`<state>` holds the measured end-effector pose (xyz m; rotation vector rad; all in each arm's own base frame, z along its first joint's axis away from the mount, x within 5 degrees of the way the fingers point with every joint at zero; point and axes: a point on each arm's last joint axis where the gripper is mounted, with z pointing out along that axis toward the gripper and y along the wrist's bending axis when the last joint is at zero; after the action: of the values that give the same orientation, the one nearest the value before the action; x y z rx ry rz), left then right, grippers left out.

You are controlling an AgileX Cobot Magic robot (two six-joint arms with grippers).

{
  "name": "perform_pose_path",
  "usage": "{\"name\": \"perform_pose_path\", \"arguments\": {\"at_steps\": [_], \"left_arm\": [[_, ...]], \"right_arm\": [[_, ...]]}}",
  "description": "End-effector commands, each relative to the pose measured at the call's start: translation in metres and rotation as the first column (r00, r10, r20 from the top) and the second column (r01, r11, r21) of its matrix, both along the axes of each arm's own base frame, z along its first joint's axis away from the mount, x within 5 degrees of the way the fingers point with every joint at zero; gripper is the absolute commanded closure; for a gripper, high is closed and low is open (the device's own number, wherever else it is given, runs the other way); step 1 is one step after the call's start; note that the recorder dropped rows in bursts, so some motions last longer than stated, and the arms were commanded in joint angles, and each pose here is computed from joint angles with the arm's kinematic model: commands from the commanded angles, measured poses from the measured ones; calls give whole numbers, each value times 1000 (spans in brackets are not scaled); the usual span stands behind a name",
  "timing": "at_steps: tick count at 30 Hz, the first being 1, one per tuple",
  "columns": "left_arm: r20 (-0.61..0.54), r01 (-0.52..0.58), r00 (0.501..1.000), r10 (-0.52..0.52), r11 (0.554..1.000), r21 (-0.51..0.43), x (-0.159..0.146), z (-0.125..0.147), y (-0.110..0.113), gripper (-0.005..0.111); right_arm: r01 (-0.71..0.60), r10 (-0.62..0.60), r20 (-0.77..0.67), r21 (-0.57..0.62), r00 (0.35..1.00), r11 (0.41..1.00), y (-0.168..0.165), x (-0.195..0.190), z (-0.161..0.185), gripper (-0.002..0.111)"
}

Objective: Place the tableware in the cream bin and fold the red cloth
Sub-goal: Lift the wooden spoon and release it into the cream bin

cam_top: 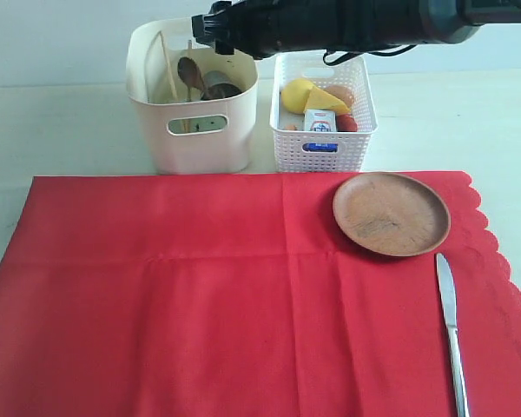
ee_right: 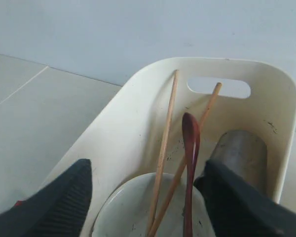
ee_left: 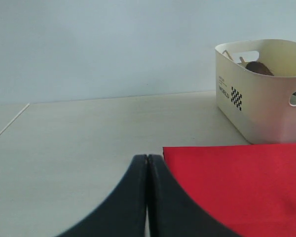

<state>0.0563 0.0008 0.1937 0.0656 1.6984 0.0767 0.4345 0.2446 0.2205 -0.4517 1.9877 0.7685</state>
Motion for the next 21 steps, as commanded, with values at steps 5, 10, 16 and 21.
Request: {"name": "perform_pose_path", "arguments": {"at_steps": [5, 10, 16, 21], "left_arm": [[14, -2, 1000, 2, 1000, -1, 0, 1, 0, 107], [14, -2, 1000, 2, 1000, -1, 0, 1, 0, 107], [14, -2, 1000, 2, 1000, -1, 0, 1, 0, 107], [14, -2, 1000, 2, 1000, -1, 0, 1, 0, 107]], "right_arm": [[-82, 85, 36, -86, 996, 993, 1, -6, 7, 40], [-84, 77, -41, -209, 996, 974, -15, -19, 32, 82], [-108, 44, -178, -370, 983, 923, -40, -53, 53, 108], [-54, -8, -147, -418, 989, 907, -67, -91, 37, 108]]}}
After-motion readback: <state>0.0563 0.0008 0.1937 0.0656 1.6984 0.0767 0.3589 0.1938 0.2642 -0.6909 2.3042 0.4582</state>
